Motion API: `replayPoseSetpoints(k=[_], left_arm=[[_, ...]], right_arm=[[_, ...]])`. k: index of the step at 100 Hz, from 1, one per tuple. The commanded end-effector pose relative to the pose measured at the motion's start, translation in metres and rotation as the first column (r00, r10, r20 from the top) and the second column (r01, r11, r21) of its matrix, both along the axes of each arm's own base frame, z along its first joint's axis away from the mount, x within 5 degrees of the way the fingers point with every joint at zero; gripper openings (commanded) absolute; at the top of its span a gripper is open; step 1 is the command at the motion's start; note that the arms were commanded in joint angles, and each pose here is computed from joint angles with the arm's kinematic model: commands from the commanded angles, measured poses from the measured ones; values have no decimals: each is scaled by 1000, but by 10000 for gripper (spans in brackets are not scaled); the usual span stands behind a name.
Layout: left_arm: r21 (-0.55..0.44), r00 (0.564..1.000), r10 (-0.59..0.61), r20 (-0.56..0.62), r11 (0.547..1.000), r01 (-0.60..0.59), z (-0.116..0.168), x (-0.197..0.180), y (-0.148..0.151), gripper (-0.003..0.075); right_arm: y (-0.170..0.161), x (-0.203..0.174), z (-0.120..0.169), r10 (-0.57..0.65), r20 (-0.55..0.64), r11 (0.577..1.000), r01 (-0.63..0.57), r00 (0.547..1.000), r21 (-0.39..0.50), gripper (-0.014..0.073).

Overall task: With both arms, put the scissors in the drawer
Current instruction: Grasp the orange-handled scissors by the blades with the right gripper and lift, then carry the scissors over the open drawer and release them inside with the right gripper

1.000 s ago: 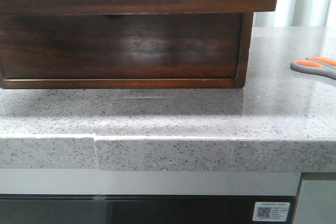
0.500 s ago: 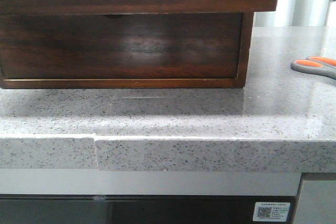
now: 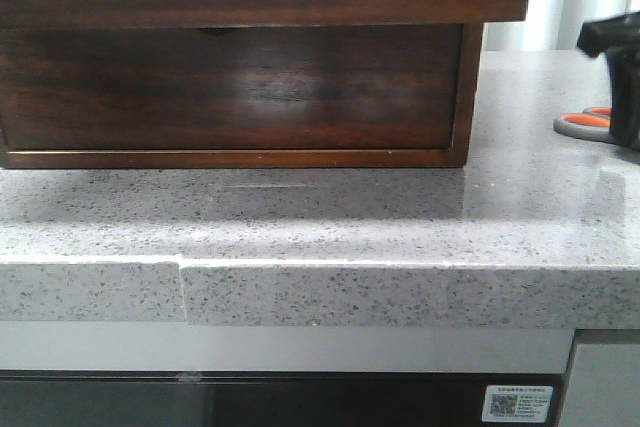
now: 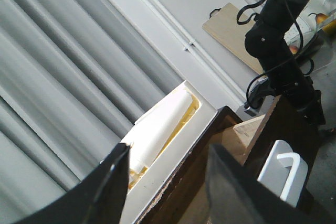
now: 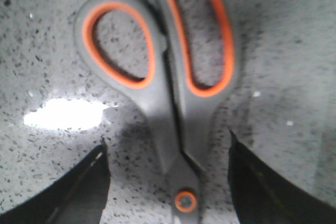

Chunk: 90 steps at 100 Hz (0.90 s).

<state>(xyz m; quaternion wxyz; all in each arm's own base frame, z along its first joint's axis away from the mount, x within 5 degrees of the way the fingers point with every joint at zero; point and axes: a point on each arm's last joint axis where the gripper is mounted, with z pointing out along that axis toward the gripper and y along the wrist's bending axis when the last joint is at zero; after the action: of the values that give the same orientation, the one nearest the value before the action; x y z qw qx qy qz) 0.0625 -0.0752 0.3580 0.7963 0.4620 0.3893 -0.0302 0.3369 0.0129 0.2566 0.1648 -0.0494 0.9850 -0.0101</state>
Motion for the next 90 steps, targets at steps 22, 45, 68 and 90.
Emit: replayPoseSetpoints(k=[22, 45, 68, 90], left_arm=[[-57, 999, -40, 2, 998, 40, 11, -3, 0, 316], [-57, 999, -40, 2, 998, 40, 11, -3, 0, 315], [-79, 999, -38, 26, 996, 40, 14, -10, 5, 315], [-236, 997, 53, -60, 970, -65, 18, -24, 32, 286]], right_arm=[[4, 3, 13, 29, 49, 1000, -29, 998, -6, 340], [4, 3, 13, 31, 43, 999, -31, 999, -13, -66], [3, -5, 26, 31, 66, 999, -30, 997, -12, -74], [2, -33, 85, 45, 253, 999, -42, 966, -16, -74]])
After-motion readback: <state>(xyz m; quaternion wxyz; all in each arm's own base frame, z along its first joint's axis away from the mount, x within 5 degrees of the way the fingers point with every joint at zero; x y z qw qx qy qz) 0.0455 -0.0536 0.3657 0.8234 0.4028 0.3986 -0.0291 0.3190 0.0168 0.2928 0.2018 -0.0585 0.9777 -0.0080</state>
